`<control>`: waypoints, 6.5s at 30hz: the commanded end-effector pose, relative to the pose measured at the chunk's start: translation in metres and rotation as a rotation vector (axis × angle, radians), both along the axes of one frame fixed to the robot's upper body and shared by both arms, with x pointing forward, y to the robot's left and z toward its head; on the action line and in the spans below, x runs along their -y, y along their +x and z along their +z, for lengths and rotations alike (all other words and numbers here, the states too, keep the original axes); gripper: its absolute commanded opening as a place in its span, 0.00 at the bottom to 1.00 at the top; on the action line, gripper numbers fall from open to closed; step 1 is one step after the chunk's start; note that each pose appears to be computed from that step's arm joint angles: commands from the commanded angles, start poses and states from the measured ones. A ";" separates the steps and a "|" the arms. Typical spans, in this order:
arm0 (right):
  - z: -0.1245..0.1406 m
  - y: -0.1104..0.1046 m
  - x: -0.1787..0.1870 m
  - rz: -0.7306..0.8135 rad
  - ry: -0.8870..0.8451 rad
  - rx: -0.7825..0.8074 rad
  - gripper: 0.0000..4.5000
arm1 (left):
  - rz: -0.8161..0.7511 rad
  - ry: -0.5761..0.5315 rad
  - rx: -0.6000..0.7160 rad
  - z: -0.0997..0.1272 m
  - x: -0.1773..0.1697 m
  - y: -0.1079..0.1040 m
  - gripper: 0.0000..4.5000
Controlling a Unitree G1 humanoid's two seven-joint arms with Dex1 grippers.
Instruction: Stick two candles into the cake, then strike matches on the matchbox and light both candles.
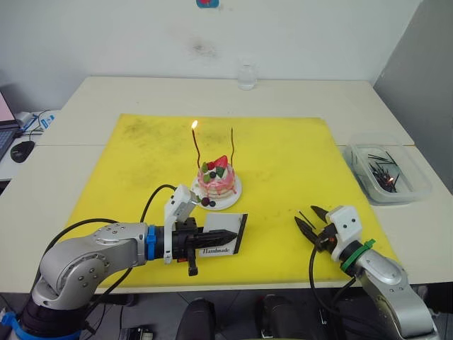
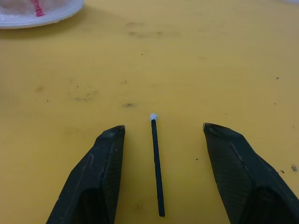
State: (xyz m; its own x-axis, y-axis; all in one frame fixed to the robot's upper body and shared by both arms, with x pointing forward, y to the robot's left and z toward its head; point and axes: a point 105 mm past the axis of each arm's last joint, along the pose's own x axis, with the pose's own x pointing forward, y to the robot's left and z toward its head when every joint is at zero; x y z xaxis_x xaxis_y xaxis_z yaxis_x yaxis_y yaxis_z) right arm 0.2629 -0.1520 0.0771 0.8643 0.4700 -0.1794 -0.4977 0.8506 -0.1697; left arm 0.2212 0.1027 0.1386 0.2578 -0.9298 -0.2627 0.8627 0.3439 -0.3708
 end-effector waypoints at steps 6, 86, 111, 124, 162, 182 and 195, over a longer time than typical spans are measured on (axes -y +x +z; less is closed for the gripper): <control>-0.004 -0.001 -0.005 -0.014 -0.014 -0.018 0.01 | -0.025 -0.001 0.016 0.004 0.002 -0.003 0.00; 0.114 -0.015 -0.072 0.751 -0.521 0.297 0.01 | -0.091 -0.138 0.052 0.040 0.050 0.037 0.00; 0.114 -0.024 -0.069 0.800 -0.426 0.139 0.01 | -0.010 -0.048 0.267 0.058 0.025 0.051 0.00; 0.081 0.001 -0.035 0.217 -0.077 -0.002 0.01 | -0.033 -0.032 0.253 0.043 0.033 0.039 0.00; 0.002 0.013 -0.020 -0.003 0.020 0.042 0.61 | -0.049 -0.014 0.233 0.039 0.031 0.037 0.00; 0.011 0.008 -0.030 0.001 0.030 0.018 0.01 | -0.037 -0.034 0.217 0.039 0.032 0.039 0.00; 0.115 -0.033 -0.063 0.499 -0.253 0.265 0.01 | -0.017 -0.132 0.113 0.053 0.047 0.059 0.00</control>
State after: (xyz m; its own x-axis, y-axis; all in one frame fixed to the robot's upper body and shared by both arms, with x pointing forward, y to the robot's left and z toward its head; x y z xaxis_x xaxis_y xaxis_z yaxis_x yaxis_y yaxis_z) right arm 0.2405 -0.0946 0.1806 0.6414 0.7546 -0.1389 -0.7162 0.5239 -0.4611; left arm 0.2788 0.0571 0.1817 0.2687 -0.9535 -0.1362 0.8999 0.2989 -0.3174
